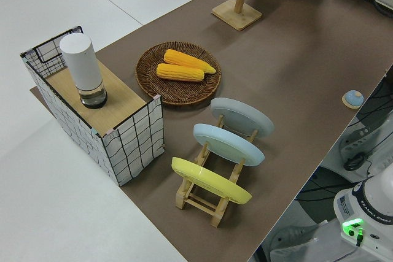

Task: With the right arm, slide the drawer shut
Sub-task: 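Swing the right arm over the drawer front and press it inward, then push the drawer farther from the robot with the right arm until shut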

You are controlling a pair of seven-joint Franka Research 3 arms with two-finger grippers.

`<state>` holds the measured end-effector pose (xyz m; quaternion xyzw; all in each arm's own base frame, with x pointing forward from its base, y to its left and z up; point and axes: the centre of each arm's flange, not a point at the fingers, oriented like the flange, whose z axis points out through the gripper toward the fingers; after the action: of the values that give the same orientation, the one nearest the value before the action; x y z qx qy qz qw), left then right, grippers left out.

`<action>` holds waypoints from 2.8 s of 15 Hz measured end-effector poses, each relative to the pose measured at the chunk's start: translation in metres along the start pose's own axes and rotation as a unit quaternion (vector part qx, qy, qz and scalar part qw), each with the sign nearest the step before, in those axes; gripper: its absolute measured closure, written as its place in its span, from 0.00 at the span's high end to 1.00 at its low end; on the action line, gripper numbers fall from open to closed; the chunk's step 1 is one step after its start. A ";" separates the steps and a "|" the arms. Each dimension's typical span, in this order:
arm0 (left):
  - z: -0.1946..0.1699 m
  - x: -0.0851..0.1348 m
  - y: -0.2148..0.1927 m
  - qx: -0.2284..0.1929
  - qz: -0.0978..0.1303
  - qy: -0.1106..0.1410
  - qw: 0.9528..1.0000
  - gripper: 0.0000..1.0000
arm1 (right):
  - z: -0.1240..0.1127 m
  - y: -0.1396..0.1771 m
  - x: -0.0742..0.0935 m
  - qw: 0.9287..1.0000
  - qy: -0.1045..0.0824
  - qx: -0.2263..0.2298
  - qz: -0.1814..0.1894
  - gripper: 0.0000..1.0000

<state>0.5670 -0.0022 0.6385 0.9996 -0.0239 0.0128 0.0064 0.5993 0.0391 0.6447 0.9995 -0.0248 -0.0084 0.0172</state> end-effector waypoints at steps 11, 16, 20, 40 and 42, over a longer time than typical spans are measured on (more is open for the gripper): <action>0.000 0.000 0.000 0.000 0.000 0.000 1.000 1.00 | -0.021 -0.109 -0.025 0.996 0.028 0.012 0.078 0.01; 0.000 0.000 0.000 0.000 0.000 0.000 1.000 1.00 | -0.022 -0.165 -0.039 0.989 0.040 0.023 0.139 0.01; 0.000 0.000 0.000 0.000 0.000 0.000 1.000 1.00 | -0.003 -0.194 -0.035 0.980 0.034 0.027 0.197 0.01; 0.000 0.000 0.000 0.000 0.000 0.000 1.000 1.00 | 0.133 -0.246 0.009 0.907 -0.024 -0.014 0.420 0.01; 0.000 0.000 0.000 0.000 0.000 0.000 1.000 1.00 | 0.136 -0.243 0.014 0.905 -0.019 -0.009 0.424 0.01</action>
<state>0.5670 -0.0022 0.6385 0.9996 -0.0239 0.0128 0.0064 0.6231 0.2762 0.5001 0.8939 -0.4469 -0.0200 0.0279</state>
